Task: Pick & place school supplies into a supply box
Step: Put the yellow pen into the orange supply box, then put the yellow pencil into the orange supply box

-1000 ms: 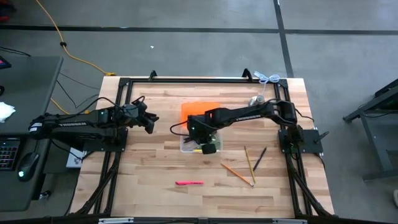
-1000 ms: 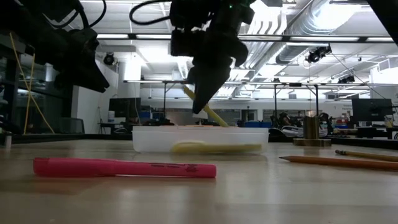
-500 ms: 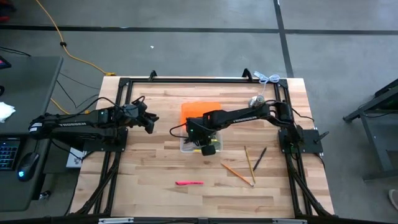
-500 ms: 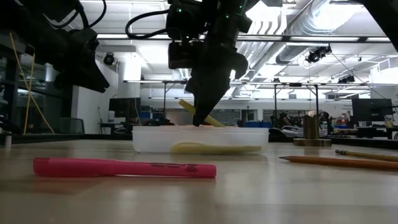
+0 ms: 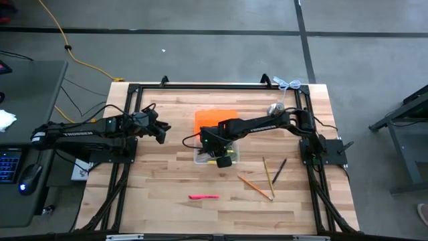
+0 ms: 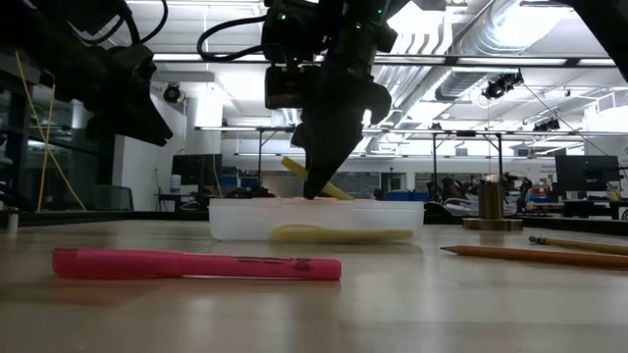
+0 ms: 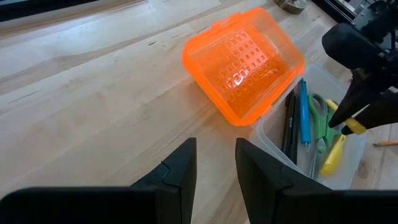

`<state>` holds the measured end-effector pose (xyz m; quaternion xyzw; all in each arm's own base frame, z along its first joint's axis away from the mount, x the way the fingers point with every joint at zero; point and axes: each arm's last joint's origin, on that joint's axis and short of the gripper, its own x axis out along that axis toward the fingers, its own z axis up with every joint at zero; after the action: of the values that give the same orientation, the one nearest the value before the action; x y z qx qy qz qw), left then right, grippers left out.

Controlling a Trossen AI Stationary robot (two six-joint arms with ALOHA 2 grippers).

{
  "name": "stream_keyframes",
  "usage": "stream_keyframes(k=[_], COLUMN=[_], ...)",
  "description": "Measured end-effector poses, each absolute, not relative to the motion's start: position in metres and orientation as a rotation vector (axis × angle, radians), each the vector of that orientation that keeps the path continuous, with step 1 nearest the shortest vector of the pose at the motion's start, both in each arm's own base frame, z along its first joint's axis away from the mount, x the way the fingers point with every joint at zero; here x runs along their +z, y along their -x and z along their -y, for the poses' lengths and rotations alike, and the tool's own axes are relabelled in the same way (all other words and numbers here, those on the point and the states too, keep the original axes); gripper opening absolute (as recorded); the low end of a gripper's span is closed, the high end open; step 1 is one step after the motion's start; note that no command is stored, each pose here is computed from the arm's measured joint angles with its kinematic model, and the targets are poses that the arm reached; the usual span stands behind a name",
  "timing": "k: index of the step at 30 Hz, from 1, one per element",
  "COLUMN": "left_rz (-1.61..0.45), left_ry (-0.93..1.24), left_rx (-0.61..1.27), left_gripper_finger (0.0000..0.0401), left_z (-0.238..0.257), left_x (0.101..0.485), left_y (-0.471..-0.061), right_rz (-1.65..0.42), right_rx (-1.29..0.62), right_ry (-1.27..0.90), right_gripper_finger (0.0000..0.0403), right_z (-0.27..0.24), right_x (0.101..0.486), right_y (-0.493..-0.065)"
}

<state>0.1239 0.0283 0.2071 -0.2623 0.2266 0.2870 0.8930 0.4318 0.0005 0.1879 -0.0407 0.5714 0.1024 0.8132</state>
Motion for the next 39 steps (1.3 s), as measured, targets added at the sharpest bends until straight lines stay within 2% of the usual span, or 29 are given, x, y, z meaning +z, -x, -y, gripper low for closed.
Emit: stream_keyframes(k=[8,19,26,39], left_rz=[-0.470,-0.470,-0.470,-0.470], left_ry=[0.544,0.545,0.545,0.545], left_rx=[0.595,0.595,0.594,0.593], left_gripper_finger=[0.0140,0.0140,0.0140,0.0140], left_z=[-0.028,-0.028,-0.028,-0.028], left_x=[0.207,0.207,0.207,0.207], left_y=[-0.124,-0.124,-0.124,-0.124], right_rz=[-1.217,-1.218,-1.239,-1.308], right_rx=[0.238,0.230,0.180,0.102], right_ry=[0.096,0.107,0.159,0.140], right_gripper_finger=[0.0055,0.0089,0.0095,0.0095], right_z=[-0.001,-0.001,0.002,0.003], right_x=[0.188,0.188,0.189,0.229], right_y=[-0.432,-0.432,-0.431,-0.430])
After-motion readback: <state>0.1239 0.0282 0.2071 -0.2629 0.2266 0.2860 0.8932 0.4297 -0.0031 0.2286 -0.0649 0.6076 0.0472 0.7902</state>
